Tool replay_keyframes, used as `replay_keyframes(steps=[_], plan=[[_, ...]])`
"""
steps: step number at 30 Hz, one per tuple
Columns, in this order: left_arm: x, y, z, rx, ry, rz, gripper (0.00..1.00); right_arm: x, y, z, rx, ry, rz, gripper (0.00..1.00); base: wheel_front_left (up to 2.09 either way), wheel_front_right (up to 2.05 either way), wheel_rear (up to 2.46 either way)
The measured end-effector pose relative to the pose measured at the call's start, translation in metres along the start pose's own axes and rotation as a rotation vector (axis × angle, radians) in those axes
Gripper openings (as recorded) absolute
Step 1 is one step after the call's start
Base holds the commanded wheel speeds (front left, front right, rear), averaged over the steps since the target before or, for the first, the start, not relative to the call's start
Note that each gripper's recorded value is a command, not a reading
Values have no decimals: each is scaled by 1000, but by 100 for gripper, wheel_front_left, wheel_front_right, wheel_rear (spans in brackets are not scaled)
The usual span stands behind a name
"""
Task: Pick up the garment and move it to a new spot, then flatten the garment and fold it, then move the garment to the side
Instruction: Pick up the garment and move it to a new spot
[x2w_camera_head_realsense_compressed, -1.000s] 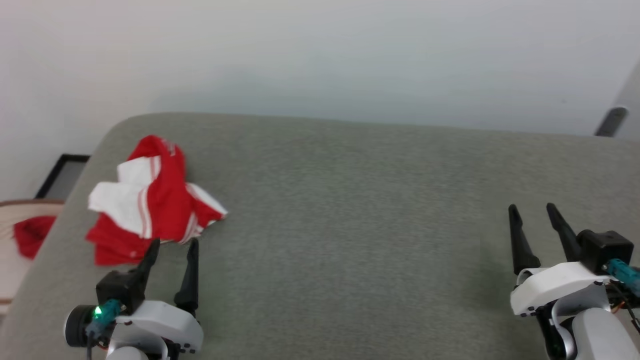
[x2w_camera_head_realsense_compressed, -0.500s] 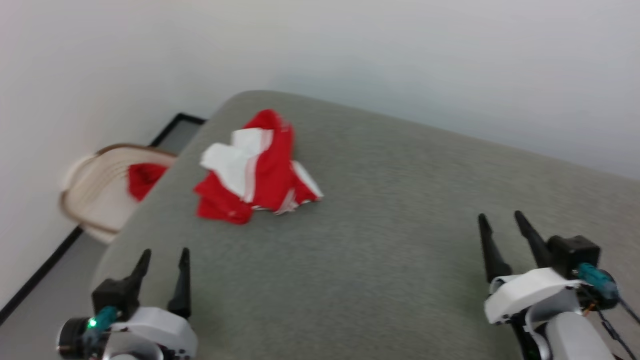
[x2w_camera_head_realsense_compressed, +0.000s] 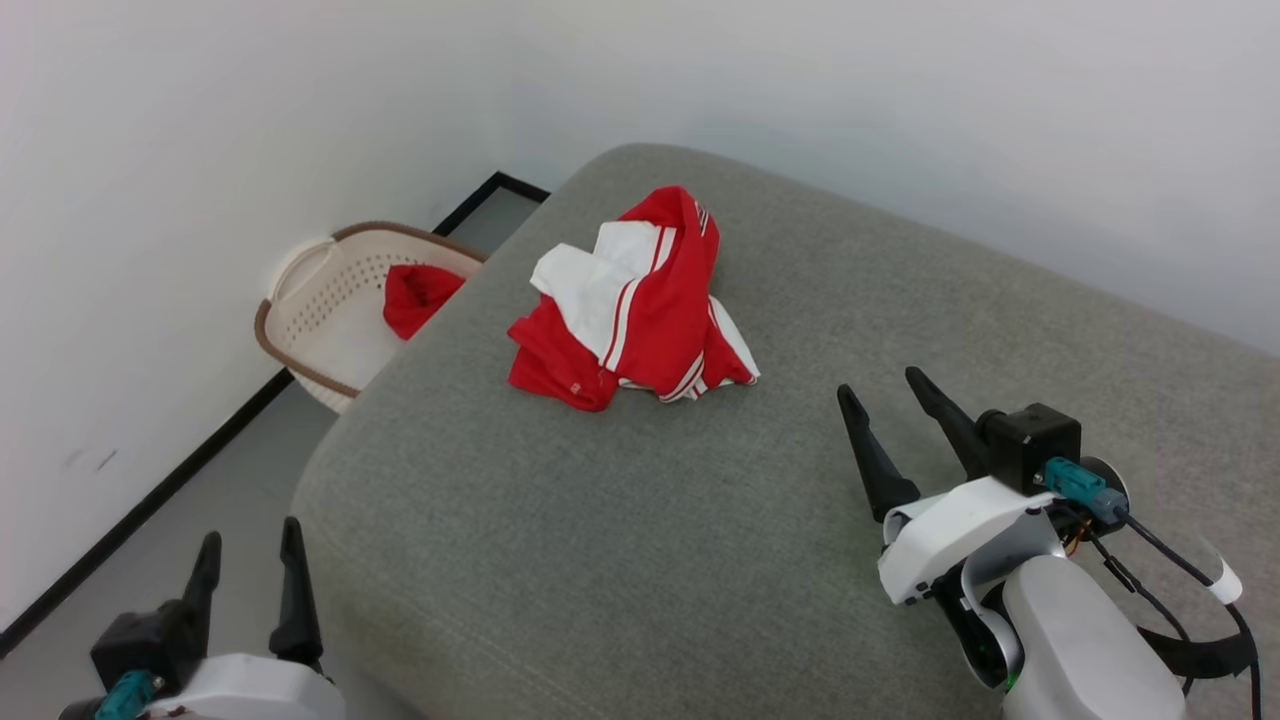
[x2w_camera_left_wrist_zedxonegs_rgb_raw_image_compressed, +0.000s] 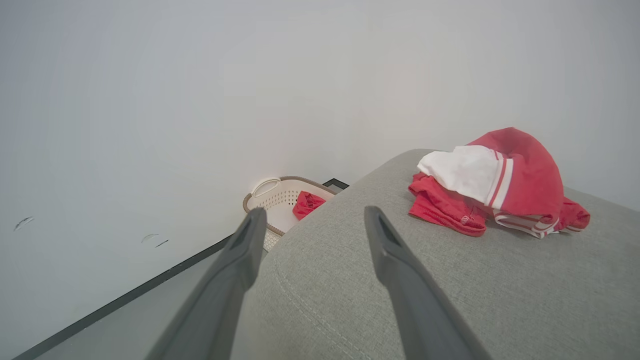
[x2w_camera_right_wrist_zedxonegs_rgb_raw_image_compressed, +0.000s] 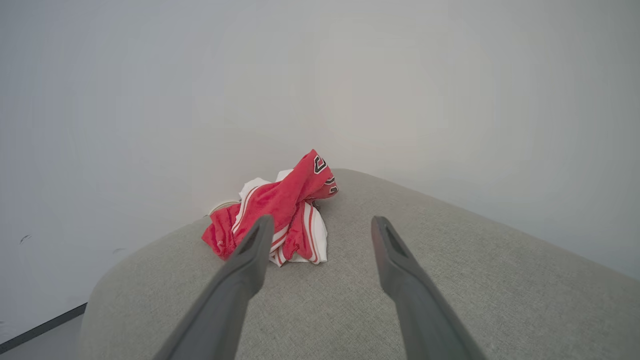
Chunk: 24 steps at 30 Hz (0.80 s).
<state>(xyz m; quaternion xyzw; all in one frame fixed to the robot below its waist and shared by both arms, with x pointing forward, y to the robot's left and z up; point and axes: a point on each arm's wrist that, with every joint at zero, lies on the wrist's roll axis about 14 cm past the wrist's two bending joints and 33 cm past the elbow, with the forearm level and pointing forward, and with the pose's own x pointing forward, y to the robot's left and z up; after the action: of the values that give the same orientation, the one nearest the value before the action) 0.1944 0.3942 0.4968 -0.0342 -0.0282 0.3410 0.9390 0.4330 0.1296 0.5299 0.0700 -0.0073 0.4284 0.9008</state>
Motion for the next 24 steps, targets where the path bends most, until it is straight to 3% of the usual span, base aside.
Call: replay_keyframes(steps=[4, 8, 14, 19, 24], plan=[[2, -4, 0, -3, 5, -17, 100, 3, -4, -5, 19, 6, -2, 100, 0, 0, 0], [21, -30, 3, 28, 17, -113, 100, -1, -23, -8, 50, 2, -49, 100, 0, 0, 0], [76, -84, 42, 105, -40, -284, 100, -9, -47, -3, 5, -30, -95, 100, 0, 0, 0], [132, -144, 105, 82, -139, -397, 100, 0, -63, 22, -29, -101, -104, 100, 0, 0, 0], [176, -190, 98, 143, -8, -487, 100, -7, -83, 18, -6, -109, -146, 100, 0, 0, 0]])
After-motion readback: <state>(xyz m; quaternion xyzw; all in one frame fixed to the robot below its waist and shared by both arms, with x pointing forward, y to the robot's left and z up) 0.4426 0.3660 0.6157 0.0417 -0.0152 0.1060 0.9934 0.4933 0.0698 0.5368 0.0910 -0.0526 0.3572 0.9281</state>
